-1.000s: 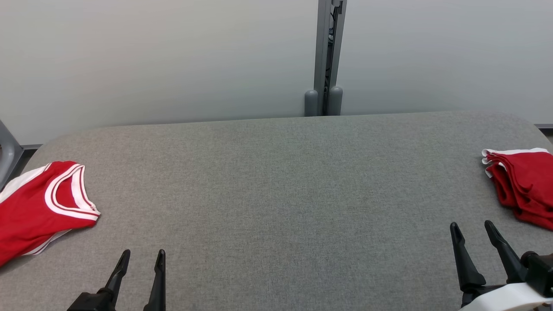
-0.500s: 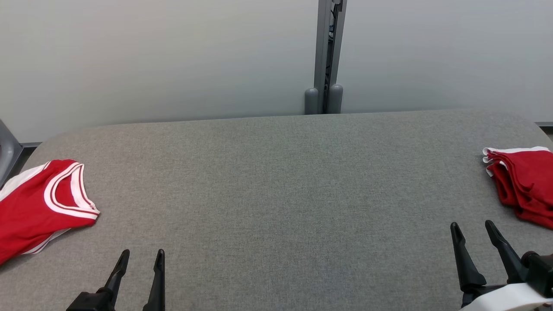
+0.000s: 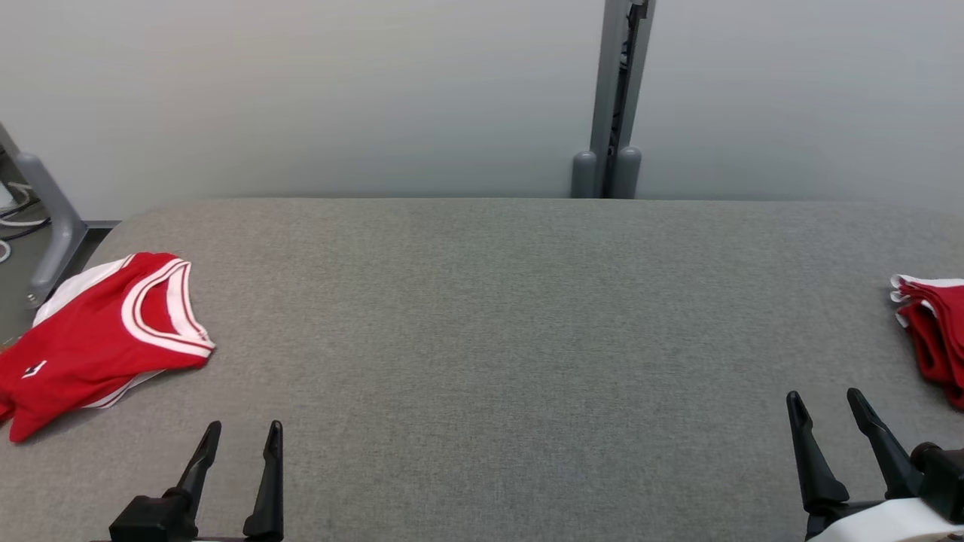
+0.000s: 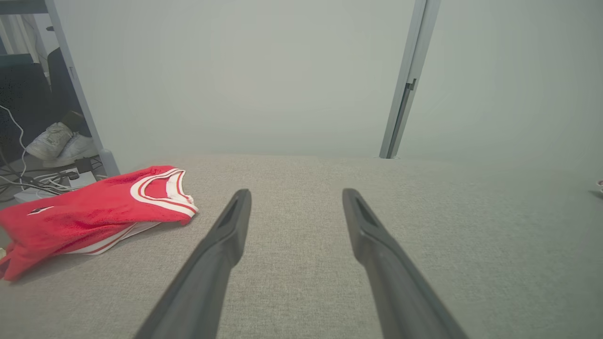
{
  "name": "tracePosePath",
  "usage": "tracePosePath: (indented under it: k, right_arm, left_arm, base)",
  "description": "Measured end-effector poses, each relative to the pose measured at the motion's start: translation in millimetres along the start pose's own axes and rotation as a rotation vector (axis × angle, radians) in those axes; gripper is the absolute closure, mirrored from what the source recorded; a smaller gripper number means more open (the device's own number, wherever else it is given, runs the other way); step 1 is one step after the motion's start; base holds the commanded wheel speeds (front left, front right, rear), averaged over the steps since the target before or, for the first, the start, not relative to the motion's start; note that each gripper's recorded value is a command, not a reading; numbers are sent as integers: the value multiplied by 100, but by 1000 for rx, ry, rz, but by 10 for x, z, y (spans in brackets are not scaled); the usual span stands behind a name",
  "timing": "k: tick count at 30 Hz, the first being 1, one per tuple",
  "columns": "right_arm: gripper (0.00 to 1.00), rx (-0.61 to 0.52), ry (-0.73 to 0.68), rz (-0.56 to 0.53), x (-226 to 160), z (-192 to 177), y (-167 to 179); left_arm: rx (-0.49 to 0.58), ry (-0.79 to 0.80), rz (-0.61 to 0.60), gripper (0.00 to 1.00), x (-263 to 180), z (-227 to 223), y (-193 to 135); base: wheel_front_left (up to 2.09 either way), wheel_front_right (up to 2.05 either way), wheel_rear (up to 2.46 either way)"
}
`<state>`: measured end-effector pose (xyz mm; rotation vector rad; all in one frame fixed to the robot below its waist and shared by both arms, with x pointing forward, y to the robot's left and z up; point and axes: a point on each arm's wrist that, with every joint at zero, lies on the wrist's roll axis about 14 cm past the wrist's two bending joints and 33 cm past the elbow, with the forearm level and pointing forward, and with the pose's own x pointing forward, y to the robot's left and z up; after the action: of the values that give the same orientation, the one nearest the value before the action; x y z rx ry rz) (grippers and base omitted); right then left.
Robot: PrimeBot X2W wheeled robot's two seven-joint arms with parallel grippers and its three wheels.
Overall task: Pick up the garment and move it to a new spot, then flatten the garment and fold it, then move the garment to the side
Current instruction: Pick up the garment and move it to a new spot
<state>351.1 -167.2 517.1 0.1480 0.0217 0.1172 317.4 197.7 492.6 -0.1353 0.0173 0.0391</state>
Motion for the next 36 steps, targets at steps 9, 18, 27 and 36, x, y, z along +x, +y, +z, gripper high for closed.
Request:
tracePosePath:
  k: [9,18,27,36]
  right_arm:
    - [0,0,23,155,246,-58,494]
    - [0,8,33,333,414,-77,1096]
    - [0,15,43,442,472,-104,1481]
    - [0,18,51,449,480,-132,1506]
  left_arm:
    - [14,-59,156,0,-213,171,495]
    - [15,-122,305,0,-581,335,896]
    - [7,-157,386,0,-850,410,1100]
    - [6,-154,389,0,-856,401,1095]
  base:
    - [0,0,0]
    - [0,0,0]
    - [0,0,0]
    - [0,0,0]
